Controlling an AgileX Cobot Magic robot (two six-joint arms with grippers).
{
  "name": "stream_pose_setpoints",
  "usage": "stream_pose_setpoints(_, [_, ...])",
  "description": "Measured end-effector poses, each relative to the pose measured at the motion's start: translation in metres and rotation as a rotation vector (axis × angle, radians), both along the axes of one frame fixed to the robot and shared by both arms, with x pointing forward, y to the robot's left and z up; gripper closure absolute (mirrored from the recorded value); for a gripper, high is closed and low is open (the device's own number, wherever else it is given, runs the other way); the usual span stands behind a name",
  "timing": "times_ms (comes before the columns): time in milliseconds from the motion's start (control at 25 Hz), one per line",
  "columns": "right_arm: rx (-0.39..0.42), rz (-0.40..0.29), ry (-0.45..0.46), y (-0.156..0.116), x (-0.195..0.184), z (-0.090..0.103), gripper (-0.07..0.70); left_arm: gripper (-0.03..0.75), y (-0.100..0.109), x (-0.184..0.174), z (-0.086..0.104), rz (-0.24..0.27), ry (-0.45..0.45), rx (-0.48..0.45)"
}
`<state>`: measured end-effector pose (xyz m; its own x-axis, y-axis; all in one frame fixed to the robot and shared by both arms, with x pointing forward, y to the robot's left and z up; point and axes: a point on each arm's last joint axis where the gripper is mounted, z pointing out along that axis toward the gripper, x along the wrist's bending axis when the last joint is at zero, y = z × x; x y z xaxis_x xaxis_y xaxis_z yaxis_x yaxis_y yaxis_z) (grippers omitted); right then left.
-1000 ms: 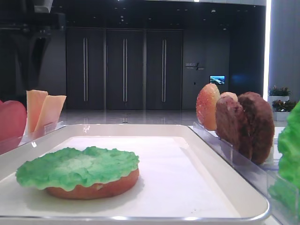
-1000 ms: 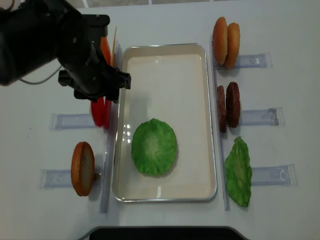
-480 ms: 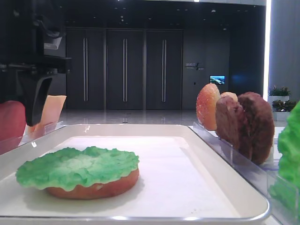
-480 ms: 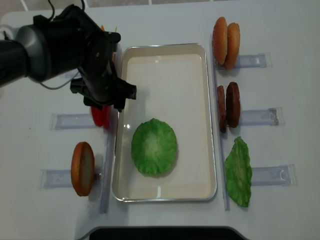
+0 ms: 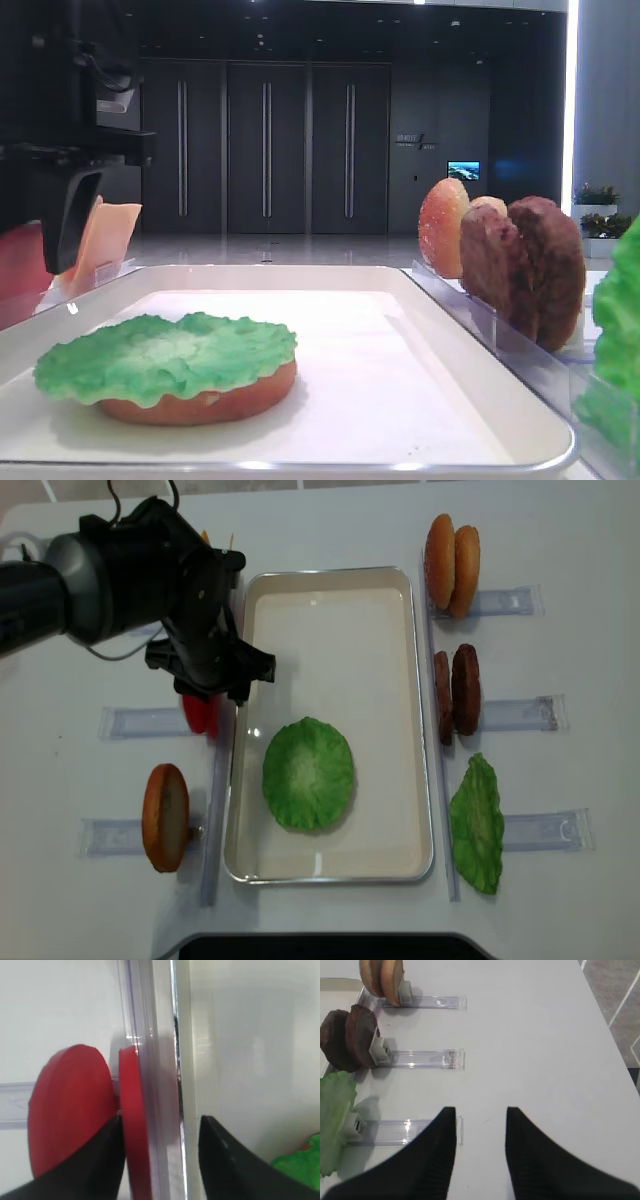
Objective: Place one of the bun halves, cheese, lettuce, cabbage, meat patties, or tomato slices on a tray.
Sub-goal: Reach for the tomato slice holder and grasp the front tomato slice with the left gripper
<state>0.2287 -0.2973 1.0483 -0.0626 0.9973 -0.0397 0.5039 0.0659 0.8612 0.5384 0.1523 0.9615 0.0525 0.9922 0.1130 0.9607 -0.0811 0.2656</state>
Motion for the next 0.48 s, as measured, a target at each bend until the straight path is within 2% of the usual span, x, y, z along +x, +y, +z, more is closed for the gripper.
stream_pose_setpoints(80, [0.000,0.000,-0.001,0.0000,-0.0001,0.0000,0.394,0.459,0.0001,0.0000,0.0000,-0.001,0.000,0.001])
stream_pose_setpoints(160, [0.000,0.000,-0.001,0.0000,-0.0001,0.0000,0.395,0.574,0.0005,0.0000,0.0001,-0.003,0.000,0.006])
stream_pose_setpoints(240, [0.000,0.000,-0.001,0.0000,-0.0001,0.0000,0.395,0.645,0.0015,0.0000,0.0004,-0.006,0.002,0.020])
stream_pose_setpoints(480, [0.000,0.000,-0.001,0.0000,-0.0001,0.0000,0.395,0.659,0.0017,0.0003,0.0015,-0.006,0.004,0.026])
